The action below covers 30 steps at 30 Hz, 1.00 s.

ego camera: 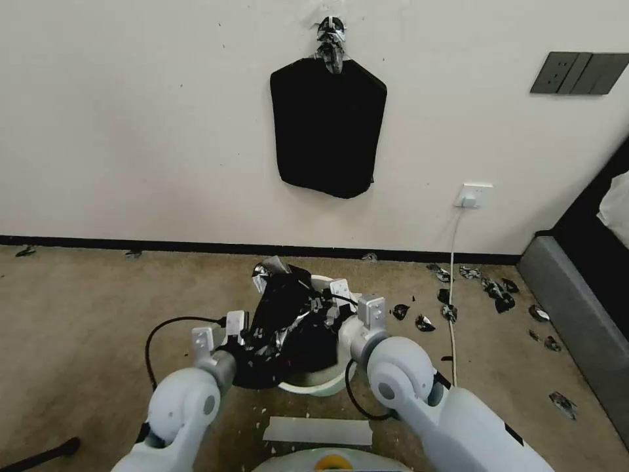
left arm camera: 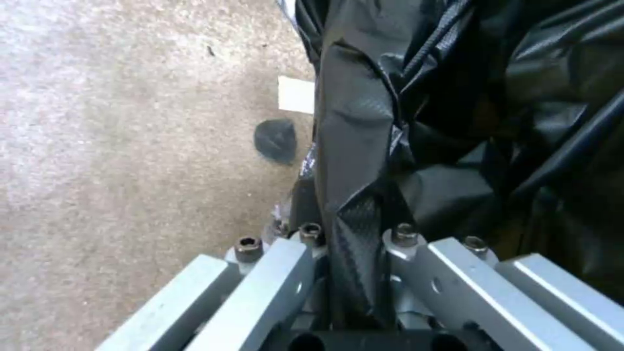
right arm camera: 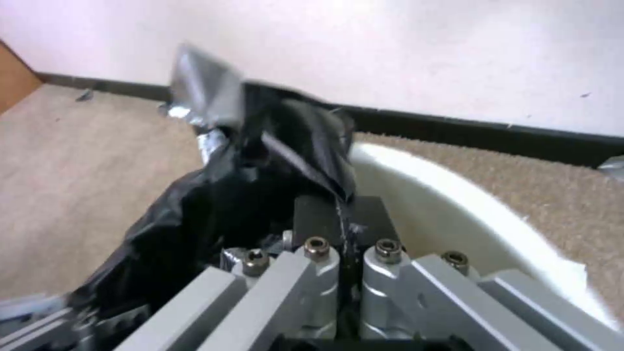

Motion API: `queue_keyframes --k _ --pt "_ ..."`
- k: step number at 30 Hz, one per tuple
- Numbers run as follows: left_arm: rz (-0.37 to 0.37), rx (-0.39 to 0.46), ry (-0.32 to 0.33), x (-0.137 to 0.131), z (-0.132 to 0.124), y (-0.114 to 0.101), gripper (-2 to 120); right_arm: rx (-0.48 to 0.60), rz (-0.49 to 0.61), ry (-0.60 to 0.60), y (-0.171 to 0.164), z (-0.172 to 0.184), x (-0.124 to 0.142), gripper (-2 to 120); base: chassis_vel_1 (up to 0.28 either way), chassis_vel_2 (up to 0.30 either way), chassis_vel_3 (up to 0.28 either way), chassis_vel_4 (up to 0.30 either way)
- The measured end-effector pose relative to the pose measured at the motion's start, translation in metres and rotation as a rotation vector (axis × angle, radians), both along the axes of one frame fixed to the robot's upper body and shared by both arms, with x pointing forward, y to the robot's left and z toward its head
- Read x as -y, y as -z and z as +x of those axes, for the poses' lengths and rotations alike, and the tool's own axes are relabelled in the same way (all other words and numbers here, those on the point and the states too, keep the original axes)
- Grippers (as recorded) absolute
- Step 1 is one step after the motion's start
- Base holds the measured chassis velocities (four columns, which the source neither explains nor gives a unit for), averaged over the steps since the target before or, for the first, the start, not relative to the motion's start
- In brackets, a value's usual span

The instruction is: Place a trash bag onto the trash bin.

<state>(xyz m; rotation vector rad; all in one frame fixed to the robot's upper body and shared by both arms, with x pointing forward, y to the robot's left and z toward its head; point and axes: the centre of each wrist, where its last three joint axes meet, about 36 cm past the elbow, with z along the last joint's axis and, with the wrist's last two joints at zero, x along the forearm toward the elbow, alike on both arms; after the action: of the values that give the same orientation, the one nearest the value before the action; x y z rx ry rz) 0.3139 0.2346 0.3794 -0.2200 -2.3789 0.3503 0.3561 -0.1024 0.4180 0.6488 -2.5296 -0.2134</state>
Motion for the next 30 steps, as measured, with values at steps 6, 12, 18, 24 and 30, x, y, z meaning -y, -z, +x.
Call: queue_keyframes --k 6,12,18,24,30 --pt "0.007 0.007 -0.012 -0.001 -0.006 -0.001 3 0.021 0.002 0.017 -0.006 0.006 0.003 0 0.000 0.000 0.000 0.000" --pt "0.009 0.030 -0.013 -0.004 -0.016 -0.003 3 0.044 -0.016 0.044 -0.009 0.018 0.014 0 0.000 0.000 0.000 0.000" --pt "-0.024 0.135 -0.018 -0.005 -0.025 0.002 3 0.051 -0.061 0.068 -0.005 0.025 0.029 0 0.000 0.000 0.000 0.000" --pt "-0.022 0.229 -0.039 -0.011 -0.028 0.004 3 0.057 -0.103 0.076 -0.005 0.027 0.042 0 0.000 0.000 0.000 0.000" --pt "-0.021 0.300 -0.071 -0.016 -0.030 0.009 3 0.065 -0.146 0.074 -0.010 0.028 0.056 0 0.000 0.000 0.000 0.000"
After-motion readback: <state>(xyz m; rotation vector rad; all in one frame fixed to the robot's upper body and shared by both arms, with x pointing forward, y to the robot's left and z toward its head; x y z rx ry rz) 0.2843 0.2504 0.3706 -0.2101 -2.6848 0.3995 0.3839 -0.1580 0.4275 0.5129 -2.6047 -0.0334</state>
